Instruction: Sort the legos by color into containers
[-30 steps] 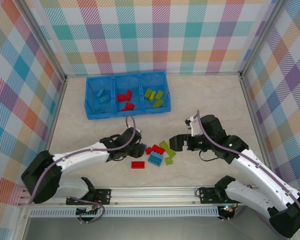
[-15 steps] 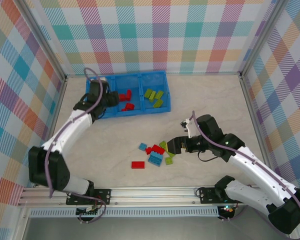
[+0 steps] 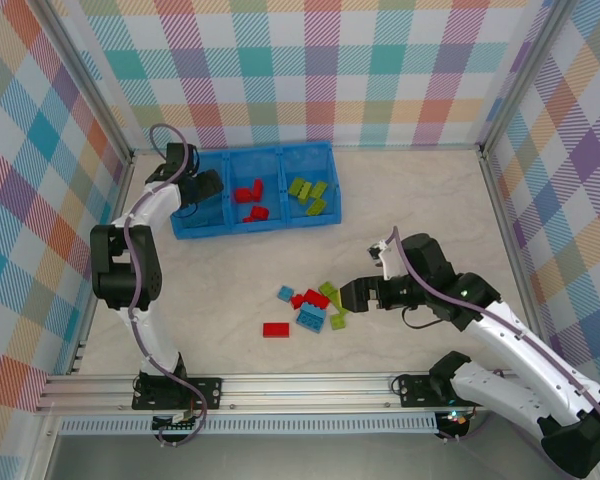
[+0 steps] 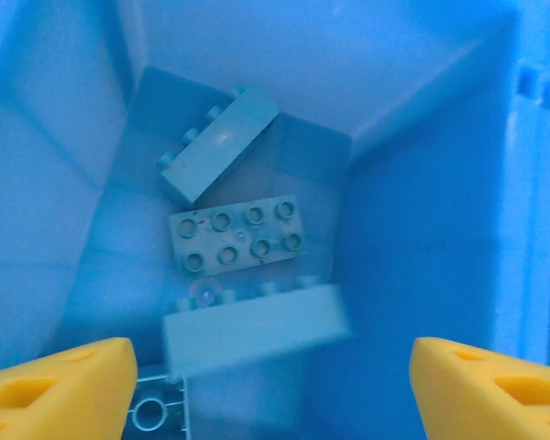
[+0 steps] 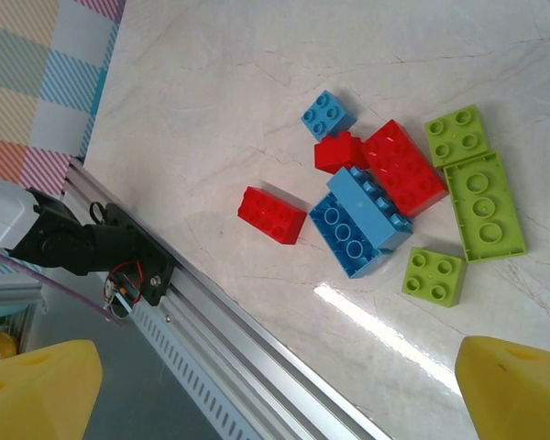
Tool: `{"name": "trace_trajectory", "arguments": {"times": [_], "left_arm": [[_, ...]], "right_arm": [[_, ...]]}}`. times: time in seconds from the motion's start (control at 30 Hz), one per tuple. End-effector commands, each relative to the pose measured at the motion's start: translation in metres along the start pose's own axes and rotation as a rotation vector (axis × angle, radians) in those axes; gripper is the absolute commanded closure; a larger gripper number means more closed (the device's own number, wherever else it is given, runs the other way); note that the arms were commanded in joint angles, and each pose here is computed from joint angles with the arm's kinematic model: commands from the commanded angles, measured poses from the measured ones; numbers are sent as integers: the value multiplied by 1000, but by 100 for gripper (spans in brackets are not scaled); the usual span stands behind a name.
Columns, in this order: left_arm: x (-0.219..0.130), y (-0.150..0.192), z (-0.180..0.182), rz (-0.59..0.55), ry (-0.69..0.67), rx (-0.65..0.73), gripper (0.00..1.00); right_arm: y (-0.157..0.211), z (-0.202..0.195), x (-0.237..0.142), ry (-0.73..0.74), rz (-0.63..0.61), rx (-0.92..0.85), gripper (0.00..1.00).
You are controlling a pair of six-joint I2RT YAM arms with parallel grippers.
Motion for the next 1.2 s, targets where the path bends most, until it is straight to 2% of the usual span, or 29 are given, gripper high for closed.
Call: {"name": "trace_trajectory", "arguments": {"times": [0.0,0.17,0.3,0.37,0.5,0.6,0.7,0.9,1.0,1.17], "left_arm": [[-38,-19,-9,-79,53,-11,18],[-88,-19,-16,-156,116,-14,17],[-153,-4,-51,-236,232,77,17],[-188,11,-77,-259,295,197,16],[-254,60,-125,-286,419,537,13],[-292,96,-136,-311,532,756,12],[-319,129,-131,-332,680,950,9],[-328,192,-111,-352,943,1245,0],[-315,208,-109,-360,970,1290,0],[-292,215,-115,-330,965,1331,0]], "right_arm": [[-2,4,-4,13,-11,3,0],[-8,3,3,24,-16,-9,0],[-15,-4,13,77,-39,-13,0],[-18,-11,21,119,-45,-16,0],[-23,-31,39,237,-33,-25,1],[-24,-46,54,318,-5,-23,2],[-27,-52,67,347,35,-13,3],[-31,-63,93,418,101,-15,13],[-30,-69,105,488,136,-25,17],[-27,-71,123,564,194,-61,20]]}}
Point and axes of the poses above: each hand's point on the last joint's axis, 136 mm out from that joint toward the fingers, its own x axis out along the fingers, its own z axis along the line the jaws close on, y = z × x, the point moved 8 cm from there along -x, back along the fingers, and after that the axes turned 15 degrees about x, right-handed, at the moved point
